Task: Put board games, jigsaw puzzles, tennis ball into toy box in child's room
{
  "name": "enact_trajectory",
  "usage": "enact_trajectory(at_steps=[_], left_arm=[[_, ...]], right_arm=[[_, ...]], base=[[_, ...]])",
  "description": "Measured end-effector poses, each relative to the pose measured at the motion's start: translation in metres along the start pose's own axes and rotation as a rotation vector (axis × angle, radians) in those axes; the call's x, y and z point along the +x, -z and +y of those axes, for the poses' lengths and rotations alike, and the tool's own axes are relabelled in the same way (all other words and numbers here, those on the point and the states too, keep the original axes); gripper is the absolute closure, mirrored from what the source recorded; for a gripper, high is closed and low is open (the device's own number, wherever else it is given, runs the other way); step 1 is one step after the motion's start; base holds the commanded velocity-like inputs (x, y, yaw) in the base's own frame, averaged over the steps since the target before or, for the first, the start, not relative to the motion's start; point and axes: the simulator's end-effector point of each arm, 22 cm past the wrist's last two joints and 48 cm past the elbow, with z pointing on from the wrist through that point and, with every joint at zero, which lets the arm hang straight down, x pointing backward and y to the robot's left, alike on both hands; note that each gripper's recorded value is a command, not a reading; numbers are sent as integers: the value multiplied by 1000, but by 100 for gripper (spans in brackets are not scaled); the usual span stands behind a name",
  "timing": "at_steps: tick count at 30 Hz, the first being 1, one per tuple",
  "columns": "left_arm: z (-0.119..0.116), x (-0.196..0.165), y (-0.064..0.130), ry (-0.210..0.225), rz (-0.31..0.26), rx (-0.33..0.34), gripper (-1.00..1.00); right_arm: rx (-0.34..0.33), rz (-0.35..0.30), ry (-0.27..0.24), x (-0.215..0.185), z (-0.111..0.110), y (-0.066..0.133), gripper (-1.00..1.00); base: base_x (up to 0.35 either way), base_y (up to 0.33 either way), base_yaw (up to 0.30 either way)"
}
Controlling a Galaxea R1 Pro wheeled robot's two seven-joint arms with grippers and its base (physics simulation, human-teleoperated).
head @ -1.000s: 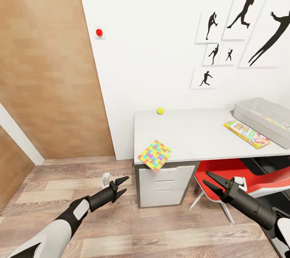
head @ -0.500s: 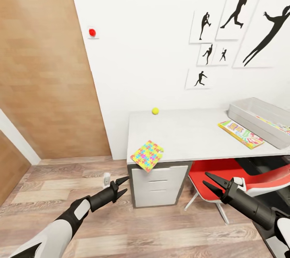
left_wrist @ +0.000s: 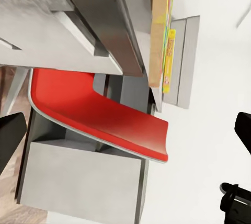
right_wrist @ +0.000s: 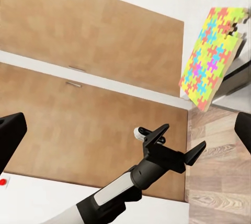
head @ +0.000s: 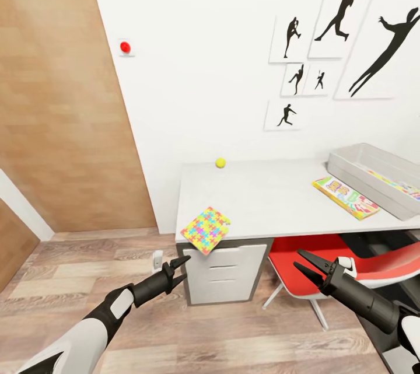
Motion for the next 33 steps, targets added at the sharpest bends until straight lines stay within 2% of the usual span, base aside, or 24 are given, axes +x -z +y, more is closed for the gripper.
enact_trajectory(at_steps=[33], left_arm=[[-16,3,5,1,2,3,-100]], right_arm=[[-1,1,-1,-2,16,2,-100]], base=[[2,-2,0]])
